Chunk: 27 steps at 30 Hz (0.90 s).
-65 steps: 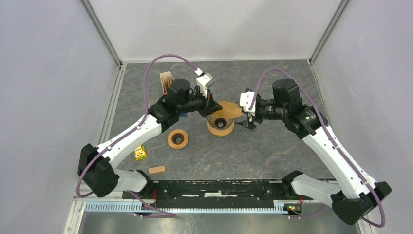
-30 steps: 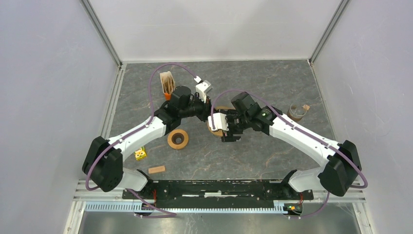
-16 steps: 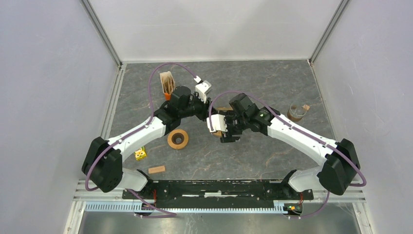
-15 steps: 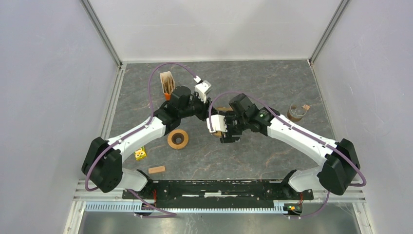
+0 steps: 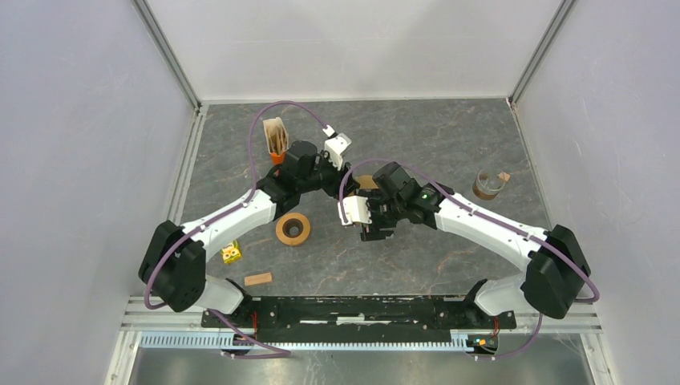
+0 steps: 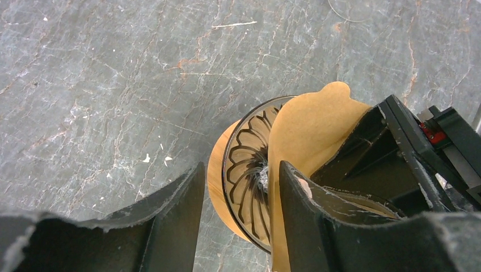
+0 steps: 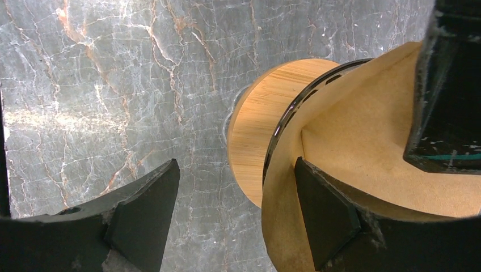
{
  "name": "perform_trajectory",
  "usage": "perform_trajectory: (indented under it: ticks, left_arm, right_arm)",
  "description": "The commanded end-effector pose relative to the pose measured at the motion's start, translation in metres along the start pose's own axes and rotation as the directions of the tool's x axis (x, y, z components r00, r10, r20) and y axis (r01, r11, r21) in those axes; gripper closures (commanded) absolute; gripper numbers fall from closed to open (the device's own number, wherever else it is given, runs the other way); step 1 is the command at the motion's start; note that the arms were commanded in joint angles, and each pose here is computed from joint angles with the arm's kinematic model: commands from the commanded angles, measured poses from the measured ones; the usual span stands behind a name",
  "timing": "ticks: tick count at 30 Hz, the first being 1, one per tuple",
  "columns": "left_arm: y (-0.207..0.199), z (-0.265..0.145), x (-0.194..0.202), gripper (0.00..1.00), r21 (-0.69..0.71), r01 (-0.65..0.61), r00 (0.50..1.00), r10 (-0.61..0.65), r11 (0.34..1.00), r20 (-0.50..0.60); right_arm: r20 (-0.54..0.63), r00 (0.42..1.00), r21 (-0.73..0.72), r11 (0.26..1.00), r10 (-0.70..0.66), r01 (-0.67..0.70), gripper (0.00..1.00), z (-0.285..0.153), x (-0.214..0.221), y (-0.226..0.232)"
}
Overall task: Place the coffee filter in the dripper
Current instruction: Place the coffee filter in the coffee dripper.
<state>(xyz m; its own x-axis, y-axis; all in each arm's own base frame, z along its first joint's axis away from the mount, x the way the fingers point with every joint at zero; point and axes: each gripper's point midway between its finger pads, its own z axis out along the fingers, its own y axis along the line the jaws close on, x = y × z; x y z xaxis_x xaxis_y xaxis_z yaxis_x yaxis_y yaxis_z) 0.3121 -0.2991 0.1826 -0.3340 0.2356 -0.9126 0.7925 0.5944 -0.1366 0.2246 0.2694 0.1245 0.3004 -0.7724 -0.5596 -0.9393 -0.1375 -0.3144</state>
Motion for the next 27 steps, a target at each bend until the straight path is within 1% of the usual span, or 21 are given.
perform_trajectory:
  ticks: [1,11,17,27]
  left_arm:
    - [0.005,0.003,-0.016,0.42,-0.001,-0.066,0.997,0.066,0.998,0.034]
    - [0.007,0.006,-0.006,0.41,-0.001,-0.096,0.995,0.096,0.995,0.012]
    - [0.015,0.006,-0.002,0.4,-0.04,-0.111,0.994,0.111,0.993,0.0]
    - [0.013,-0.006,-0.025,0.29,-0.052,-0.157,0.985,0.16,0.986,0.065]
  right_arm:
    - [0.0,1.0,0.038,0.999,0.003,-0.003,0.19,0.005,-0.002,-0.009]
    - [-0.036,0.999,0.033,0.999,0.024,-0.022,0.2,0.015,0.008,-0.006]
    - [-0.04,0.999,0.04,0.999,0.029,-0.028,0.2,0.015,0.007,-0.009]
    - [-0.015,1.0,0.056,0.998,0.027,-0.026,0.2,0.006,-0.003,-0.015]
